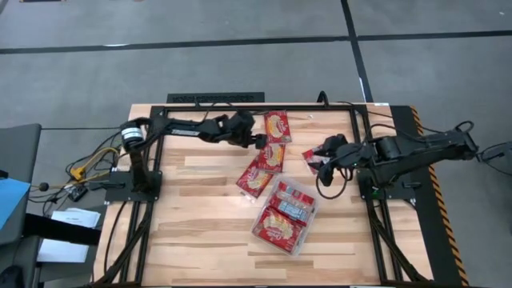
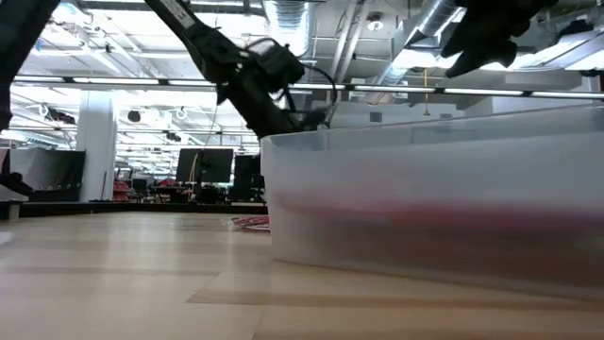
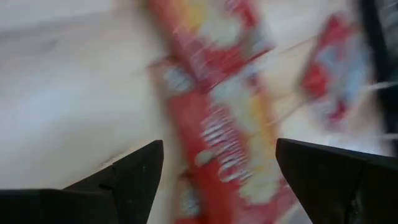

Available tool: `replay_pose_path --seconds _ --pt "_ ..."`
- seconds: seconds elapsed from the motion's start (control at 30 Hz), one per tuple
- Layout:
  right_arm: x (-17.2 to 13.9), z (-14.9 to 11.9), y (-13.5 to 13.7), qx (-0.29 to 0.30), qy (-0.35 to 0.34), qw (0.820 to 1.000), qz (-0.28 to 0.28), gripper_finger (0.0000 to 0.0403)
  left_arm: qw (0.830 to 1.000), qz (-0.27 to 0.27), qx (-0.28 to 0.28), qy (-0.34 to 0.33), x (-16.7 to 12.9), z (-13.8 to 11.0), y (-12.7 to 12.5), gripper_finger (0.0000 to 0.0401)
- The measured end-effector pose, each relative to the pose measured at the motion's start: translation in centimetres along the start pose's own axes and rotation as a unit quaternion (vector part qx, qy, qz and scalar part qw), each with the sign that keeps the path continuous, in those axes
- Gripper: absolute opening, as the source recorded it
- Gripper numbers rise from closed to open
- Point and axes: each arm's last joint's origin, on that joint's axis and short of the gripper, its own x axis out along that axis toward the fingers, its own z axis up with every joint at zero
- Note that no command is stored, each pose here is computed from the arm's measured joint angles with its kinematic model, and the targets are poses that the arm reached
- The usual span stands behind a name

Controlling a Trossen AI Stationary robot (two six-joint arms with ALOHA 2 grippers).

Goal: Sort popcorn bags into baskets
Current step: Put the red popcorn bag into the transparent bin

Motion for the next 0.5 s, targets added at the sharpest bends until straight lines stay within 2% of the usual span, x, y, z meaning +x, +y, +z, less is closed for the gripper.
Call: replay_pose_path --seconds 0.3,0.43,0.5 --pt "0.1 0.0 -0.3 -0.006 0.002 1.0 -0.014 0.026 0.998 0.002 -0.034 0.05 5.4 0.4 0.7 0.03" --pt "-0.1 0.0 -0.4 -0.007 -0.001 1.0 -0.017 0.026 0.994 -0.028 -0.068 0.085 7.2 0.9 0.8 0.0296" --pt "-0.1 -0.1 -0.5 -0.01 0.005 1.0 -0.02 0.026 0.991 -0.03 -0.081 0.102 8.0 0.7 1.1 0.0282"
